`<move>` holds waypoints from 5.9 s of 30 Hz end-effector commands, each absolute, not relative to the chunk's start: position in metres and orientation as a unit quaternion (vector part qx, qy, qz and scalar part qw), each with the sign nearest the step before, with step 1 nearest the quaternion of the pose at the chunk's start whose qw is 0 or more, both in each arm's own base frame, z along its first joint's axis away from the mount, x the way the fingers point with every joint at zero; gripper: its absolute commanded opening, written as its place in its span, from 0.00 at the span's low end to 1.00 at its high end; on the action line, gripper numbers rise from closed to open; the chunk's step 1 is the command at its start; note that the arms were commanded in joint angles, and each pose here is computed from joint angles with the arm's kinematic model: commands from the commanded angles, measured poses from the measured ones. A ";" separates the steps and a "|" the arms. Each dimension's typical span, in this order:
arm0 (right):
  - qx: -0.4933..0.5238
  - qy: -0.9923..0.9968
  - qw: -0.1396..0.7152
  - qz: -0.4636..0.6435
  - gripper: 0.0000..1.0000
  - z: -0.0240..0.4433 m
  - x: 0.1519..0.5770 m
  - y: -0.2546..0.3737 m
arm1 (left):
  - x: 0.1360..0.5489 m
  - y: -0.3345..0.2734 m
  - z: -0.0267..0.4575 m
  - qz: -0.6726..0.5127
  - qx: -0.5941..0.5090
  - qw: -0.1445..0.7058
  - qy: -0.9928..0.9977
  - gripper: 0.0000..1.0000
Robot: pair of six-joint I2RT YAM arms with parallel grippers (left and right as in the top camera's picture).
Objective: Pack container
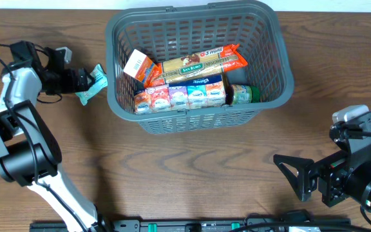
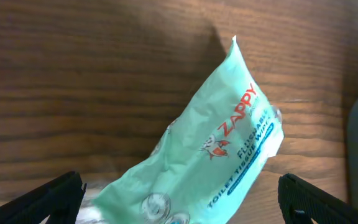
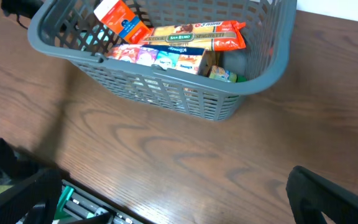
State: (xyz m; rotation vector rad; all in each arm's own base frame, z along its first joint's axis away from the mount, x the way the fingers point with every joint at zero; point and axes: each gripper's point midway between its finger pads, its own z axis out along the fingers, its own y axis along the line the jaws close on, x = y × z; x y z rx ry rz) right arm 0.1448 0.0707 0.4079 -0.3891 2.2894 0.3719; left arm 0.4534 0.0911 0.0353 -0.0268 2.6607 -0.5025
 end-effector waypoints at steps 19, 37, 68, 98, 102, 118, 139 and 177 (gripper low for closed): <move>-0.147 0.899 0.385 0.147 0.99 0.409 0.145 0.070 | 0.451 0.085 0.005 -0.187 -0.002 0.188 0.964 0.34; -0.147 0.899 0.385 0.147 0.99 0.409 0.145 0.070 | 0.480 0.093 0.245 -0.155 -0.019 0.427 0.891 0.06; -0.147 0.899 0.385 0.147 0.99 0.409 0.145 0.070 | 0.414 -0.196 0.294 -0.231 0.434 0.438 0.753 0.99; -0.147 0.899 0.385 0.147 0.99 0.409 0.145 0.070 | 0.278 -0.102 0.489 -0.061 0.270 0.649 0.708 0.99; -0.147 0.899 0.385 0.147 0.99 0.409 0.145 0.070 | 0.273 -0.094 0.474 -0.049 0.262 0.626 0.733 0.98; -0.147 0.899 0.385 0.147 0.99 0.409 0.145 0.070 | 0.179 -0.022 0.325 -0.031 0.067 0.562 0.824 0.98; -0.147 0.899 0.385 0.147 0.99 0.409 0.145 0.070 | 0.212 -0.023 0.140 -0.095 -0.025 0.558 0.824 0.98; -0.186 0.898 0.395 0.058 0.99 0.406 0.152 0.049 | 0.221 -0.018 0.113 -0.081 -0.031 0.560 0.824 0.98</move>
